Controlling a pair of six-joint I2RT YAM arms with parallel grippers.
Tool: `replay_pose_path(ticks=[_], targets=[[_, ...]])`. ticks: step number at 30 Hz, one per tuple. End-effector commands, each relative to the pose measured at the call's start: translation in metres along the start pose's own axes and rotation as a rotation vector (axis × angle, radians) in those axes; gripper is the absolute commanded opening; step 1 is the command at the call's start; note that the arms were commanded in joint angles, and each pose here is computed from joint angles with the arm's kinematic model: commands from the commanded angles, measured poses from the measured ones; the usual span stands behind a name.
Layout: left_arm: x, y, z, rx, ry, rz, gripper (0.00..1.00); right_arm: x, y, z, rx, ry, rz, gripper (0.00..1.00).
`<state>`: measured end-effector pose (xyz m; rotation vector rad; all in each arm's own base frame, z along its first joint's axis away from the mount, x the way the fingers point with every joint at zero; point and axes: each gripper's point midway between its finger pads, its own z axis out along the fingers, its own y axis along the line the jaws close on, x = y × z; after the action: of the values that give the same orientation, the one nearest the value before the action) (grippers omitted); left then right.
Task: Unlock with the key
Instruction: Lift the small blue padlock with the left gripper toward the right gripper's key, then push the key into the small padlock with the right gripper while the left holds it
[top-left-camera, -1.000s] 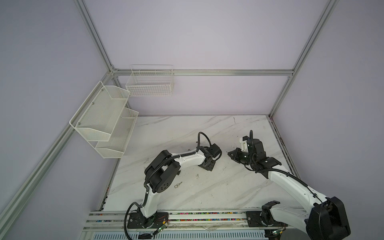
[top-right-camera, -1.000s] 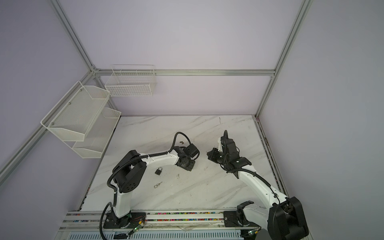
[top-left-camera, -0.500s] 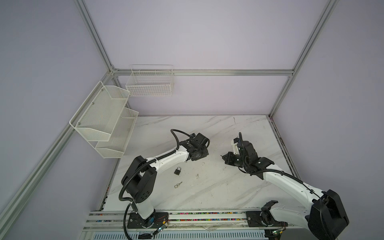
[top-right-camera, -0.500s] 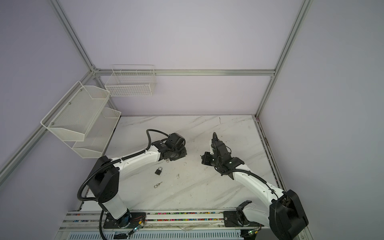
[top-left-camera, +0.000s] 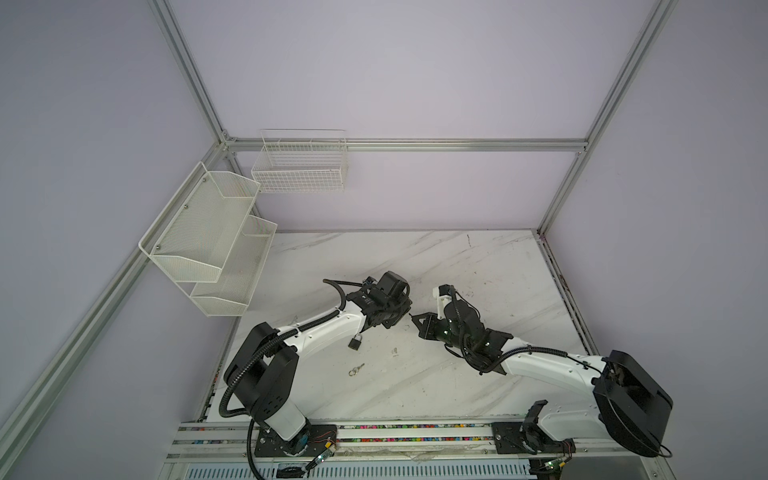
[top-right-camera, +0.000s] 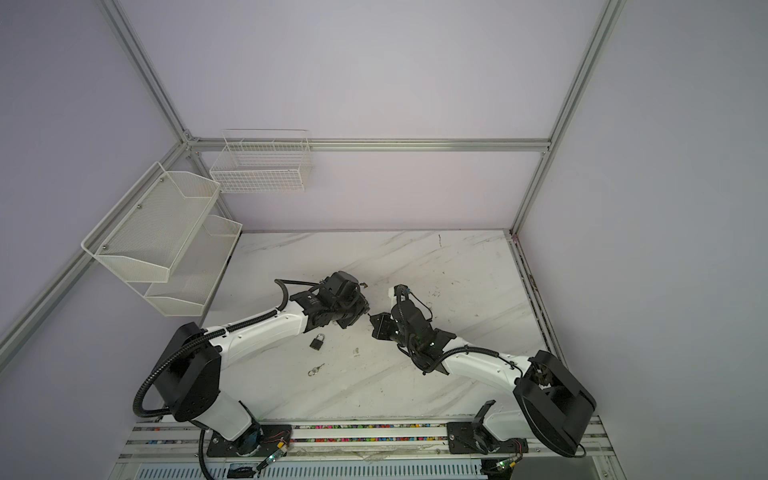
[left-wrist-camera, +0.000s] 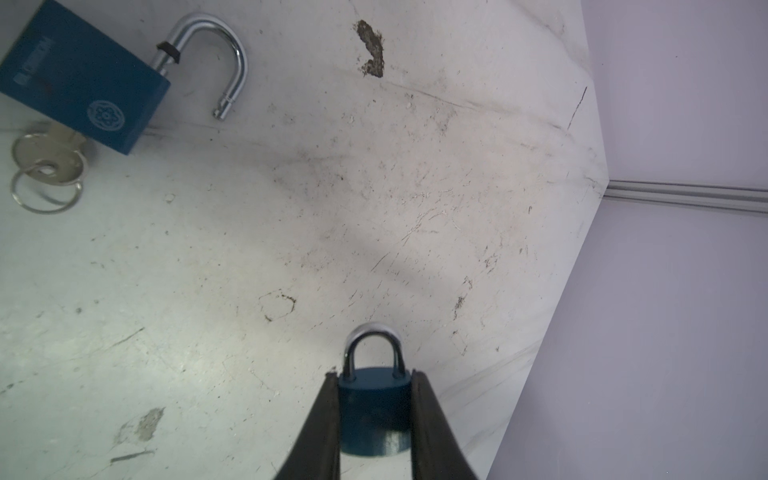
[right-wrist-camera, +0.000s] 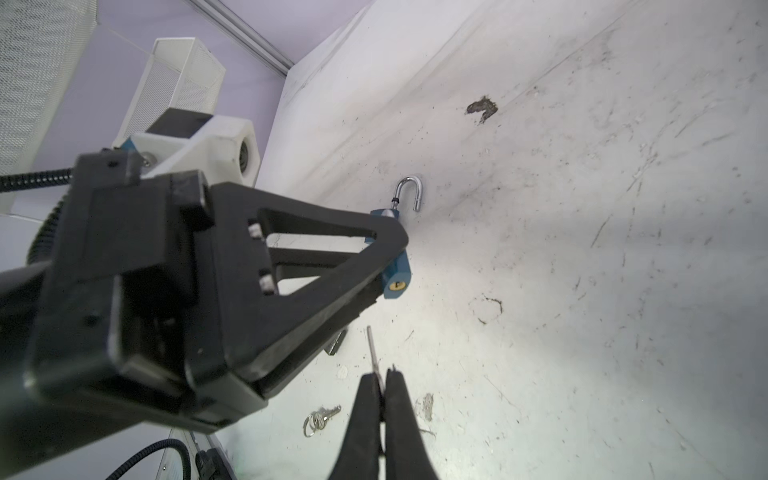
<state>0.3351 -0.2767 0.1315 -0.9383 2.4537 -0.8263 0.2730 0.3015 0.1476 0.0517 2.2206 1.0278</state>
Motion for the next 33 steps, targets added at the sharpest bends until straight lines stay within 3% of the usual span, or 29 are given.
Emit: replay_pose_path(ticks=[1,33], targets=[[-0.007,-0.005,-0.011,0.051,-0.036,-0.038,0.0,-0.02,0.01,-0.001,-0.028,-0.097,0.015,0.0],[-0.015,-0.008,-0.025,0.107,-0.079,-0.092,0.0,-0.018,0.022,0.014,-0.061,-0.094,0.019,0.0]])
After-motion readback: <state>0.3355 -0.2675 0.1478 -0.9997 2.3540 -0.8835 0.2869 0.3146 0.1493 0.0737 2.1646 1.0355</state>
